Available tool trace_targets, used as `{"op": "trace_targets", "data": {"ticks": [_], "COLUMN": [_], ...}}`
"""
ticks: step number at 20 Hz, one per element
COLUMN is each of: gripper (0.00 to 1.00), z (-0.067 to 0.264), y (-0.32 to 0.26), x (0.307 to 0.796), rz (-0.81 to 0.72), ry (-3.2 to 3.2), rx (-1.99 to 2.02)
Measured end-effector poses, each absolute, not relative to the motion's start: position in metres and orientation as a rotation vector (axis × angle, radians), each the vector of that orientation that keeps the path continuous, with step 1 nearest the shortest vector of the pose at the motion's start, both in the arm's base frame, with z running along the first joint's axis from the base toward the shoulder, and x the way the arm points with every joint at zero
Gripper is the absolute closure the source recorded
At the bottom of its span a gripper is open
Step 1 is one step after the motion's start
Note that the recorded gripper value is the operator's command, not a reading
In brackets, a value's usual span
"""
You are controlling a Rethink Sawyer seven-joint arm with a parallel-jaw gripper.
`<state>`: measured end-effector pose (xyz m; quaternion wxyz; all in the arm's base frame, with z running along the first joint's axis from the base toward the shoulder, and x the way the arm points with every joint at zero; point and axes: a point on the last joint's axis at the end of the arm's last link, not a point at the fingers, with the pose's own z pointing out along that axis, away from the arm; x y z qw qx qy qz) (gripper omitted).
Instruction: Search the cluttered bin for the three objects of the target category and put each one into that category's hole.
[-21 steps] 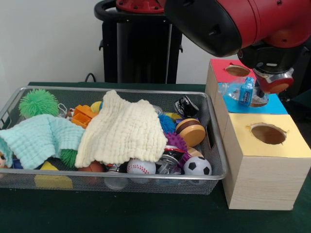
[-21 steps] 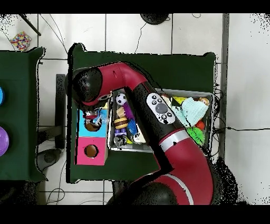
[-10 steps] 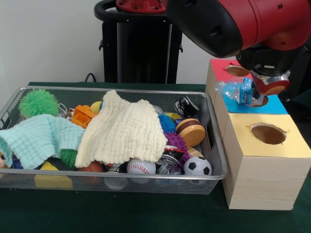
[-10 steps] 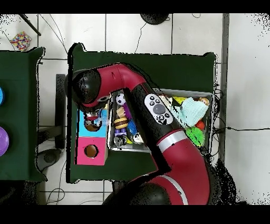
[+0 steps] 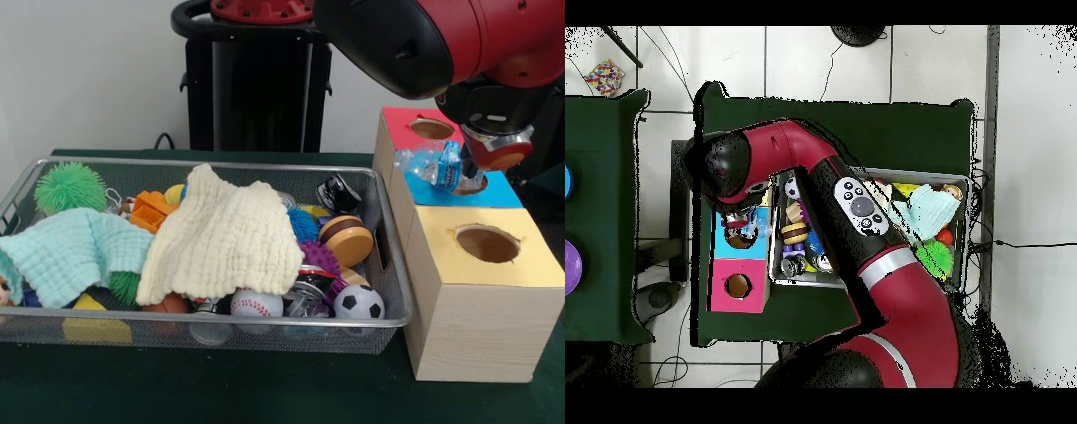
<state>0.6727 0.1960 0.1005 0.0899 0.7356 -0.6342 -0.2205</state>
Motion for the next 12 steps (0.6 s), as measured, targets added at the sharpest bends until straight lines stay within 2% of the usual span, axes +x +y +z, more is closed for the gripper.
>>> {"op": "trace_targets", "data": {"ticks": [5,6,12], "gripper": [1.0,0.0,0.0], "z": [0.1005,0.1005,0.0999], "y": [0.196,0.196,0.1959], "x": [0.6727,0.6727,0.6724], "rz": [-0.656,-0.655,-0.651], "ry": [-1.886,-1.885,-1.883], "rx": [2.187,2.188,2.189]}}
